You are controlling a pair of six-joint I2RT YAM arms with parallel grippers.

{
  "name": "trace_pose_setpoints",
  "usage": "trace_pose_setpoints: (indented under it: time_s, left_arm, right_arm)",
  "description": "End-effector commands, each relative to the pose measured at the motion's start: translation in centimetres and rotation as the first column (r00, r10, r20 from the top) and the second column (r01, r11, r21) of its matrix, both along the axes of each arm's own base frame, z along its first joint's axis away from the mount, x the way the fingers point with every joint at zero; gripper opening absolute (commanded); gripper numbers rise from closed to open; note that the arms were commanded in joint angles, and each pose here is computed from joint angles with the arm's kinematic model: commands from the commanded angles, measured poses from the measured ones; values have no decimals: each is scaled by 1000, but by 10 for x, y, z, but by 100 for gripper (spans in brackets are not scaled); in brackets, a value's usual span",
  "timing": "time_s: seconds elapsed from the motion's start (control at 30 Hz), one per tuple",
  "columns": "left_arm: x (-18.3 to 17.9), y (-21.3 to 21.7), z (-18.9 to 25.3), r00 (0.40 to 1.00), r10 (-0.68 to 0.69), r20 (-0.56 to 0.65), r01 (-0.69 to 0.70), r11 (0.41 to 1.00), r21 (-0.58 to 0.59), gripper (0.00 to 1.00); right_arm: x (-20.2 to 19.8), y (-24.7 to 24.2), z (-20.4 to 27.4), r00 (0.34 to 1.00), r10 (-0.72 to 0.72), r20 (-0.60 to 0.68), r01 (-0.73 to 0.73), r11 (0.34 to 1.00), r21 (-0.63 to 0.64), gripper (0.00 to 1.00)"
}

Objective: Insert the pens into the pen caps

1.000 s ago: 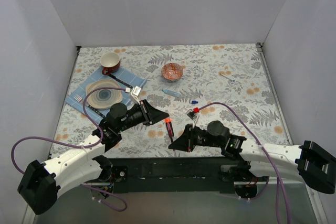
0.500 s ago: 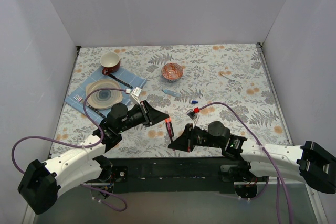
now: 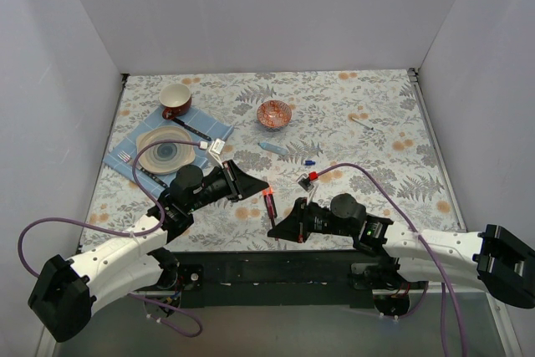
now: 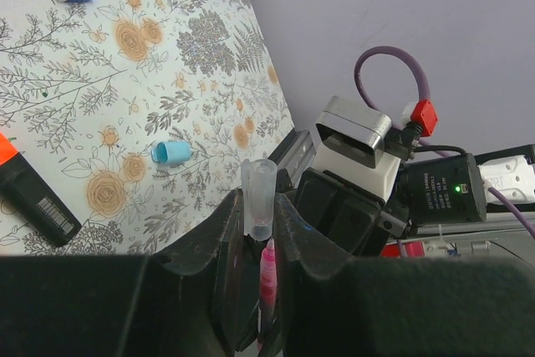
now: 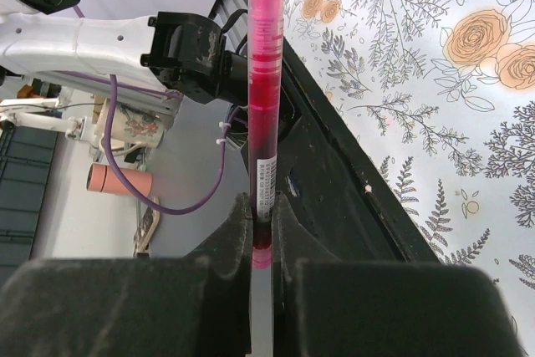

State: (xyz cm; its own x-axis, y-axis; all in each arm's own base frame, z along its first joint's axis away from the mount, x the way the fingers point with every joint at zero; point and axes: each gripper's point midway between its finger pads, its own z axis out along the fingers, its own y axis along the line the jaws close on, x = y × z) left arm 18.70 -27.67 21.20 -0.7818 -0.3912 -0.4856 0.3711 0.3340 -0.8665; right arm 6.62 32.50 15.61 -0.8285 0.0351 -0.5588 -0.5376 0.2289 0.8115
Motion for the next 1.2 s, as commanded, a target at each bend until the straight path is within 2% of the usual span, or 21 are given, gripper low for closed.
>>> trace_pose_setpoints:
  time_s: [0.0,1.17]
  left_arm:
    - [1,1,11,1000,9,30,-9,1000,-10,0]
    - [-1,3,22,999,14,36,-13,999,-35,0]
  right_arm:
    - [-1,2,6,1000,-2,12,2,999,32,1]
    - [0,2,5,1000,-9,6,9,1000,27,1]
